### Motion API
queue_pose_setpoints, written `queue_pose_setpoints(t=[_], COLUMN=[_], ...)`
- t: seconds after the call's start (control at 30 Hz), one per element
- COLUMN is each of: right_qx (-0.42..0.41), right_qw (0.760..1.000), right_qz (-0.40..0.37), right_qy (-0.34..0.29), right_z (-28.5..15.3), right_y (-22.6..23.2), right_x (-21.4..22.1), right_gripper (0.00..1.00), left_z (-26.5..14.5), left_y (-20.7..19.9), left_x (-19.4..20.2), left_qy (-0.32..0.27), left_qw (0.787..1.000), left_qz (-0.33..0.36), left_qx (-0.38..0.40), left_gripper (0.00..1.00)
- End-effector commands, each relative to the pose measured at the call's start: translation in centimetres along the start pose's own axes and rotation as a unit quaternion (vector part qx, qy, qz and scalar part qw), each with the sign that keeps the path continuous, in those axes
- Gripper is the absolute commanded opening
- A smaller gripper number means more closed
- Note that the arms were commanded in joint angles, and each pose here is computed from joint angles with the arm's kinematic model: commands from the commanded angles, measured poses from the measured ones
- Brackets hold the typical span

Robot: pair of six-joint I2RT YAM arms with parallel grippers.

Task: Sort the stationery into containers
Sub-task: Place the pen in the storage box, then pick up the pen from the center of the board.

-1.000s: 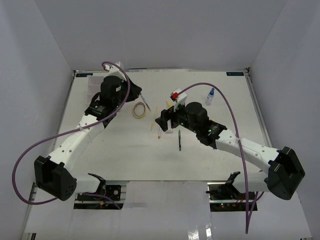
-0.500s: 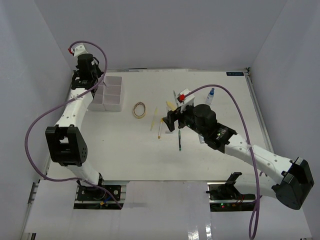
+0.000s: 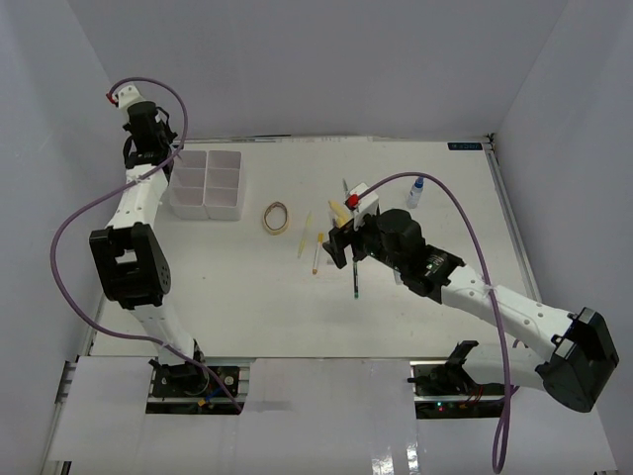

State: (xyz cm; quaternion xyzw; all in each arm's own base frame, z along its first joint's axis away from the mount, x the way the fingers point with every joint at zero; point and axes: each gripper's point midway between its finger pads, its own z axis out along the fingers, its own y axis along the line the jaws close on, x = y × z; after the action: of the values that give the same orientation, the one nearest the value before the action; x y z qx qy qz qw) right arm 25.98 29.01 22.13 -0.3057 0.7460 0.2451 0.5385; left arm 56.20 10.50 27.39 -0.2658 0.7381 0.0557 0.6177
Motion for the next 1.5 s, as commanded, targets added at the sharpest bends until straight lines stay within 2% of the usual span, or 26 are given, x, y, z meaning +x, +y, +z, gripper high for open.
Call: queue_pose_setpoints(t=[0.0, 0.07, 0.27, 0.47, 0.53, 0.7, 0.77, 0.8, 0.97, 1.0, 1.17, 1.3, 1.33, 1.37, 1.47], right_qx=[-0.008, -0.008, -0.01, -0.009, -0.007, -0.007, -0.002, 0.003, 0.022, 0.028, 0.054, 0.061, 0.061, 0.063, 0.067], right_qw=[1.0, 1.0, 1.0, 1.0, 1.0, 0.999, 0.999, 0.999, 0.997, 0.997, 0.994, 0.992, 0.992, 0.991, 0.99], right_qz=[-0.003, -0.001, 0.003, 0.01, 0.015, 0.036, 0.041, 0.045, 0.061, 0.065, 0.086, 0.096, 0.097, 0.101, 0.108], right_qy=[0.004, 0.009, 0.018, 0.022, 0.023, 0.019, 0.027, 0.027, 0.032, 0.03, 0.05, 0.057, 0.058, 0.063, 0.067], right_z=[0.3, 0.3, 0.2, -0.5, -0.9, -1.6, -2.2, -2.4, -3.6, -4.0, -5.1, -5.9, -6.0, -6.0, -6.2], right_y=[0.1, 0.1, 0.2, 0.2, 0.2, 0.3, 0.2, 0.0, -0.5, -0.7, -1.4, -1.6, -1.5, -1.6, -1.7], right_x=[0.4, 0.6, 1.0, 1.4, 1.5, 1.4, 1.9, 1.9, 2.7, 2.7, 4.4, 5.4, 5.7, 6.3, 6.8], right_gripper=[0.9, 0.9, 0.9, 0.9, 0.9, 0.9, 0.9, 0.9, 0.9, 0.9, 0.9, 0.9, 0.9, 0.9, 0.9], left_z=[0.5, 1.0, 3.0, 3.7, 3.3, 0.6, -0.8, -2.2, -8.1, -10.5, -17.5, -19.8, -19.9, -20.1, -20.5], left_y=[-0.4, -0.8, -1.3, -1.6, -1.8, -2.4, -2.8, -3.4, -7.2, -10.4, -16.9, -19.0, -19.8, -20.4, -21.4], left_x=[-2.1, -1.8, 1.8, 3.1, 2.7, 1.0, 1.3, 0.5, 2.7, 4.1, 11.0, 16.6, 16.7, 18.9, 22.5], left_qy=[-0.033, -0.039, -0.005, 0.013, 0.013, 0.026, 0.052, 0.052, 0.114, 0.128, 0.214, 0.28, 0.279, 0.294, 0.326], left_qw=[0.999, 0.999, 0.999, 0.998, 0.998, 0.997, 0.995, 0.993, 0.98, 0.972, 0.931, 0.901, 0.899, 0.891, 0.877], left_qz=[-0.012, -0.019, -0.021, -0.025, -0.027, -0.024, -0.021, -0.02, 0.031, 0.051, 0.131, 0.194, 0.202, 0.222, 0.25], left_qx=[0.013, 0.028, 0.046, 0.051, 0.056, 0.074, 0.088, 0.1, 0.158, 0.193, 0.266, 0.27, 0.27, 0.264, 0.249], left_gripper=[0.06, 0.08, 0.21, 0.47, 0.62, 0.76, 0.81, 0.82, 0.86, 0.86, 0.86, 0.85, 0.84, 0.83, 0.79])
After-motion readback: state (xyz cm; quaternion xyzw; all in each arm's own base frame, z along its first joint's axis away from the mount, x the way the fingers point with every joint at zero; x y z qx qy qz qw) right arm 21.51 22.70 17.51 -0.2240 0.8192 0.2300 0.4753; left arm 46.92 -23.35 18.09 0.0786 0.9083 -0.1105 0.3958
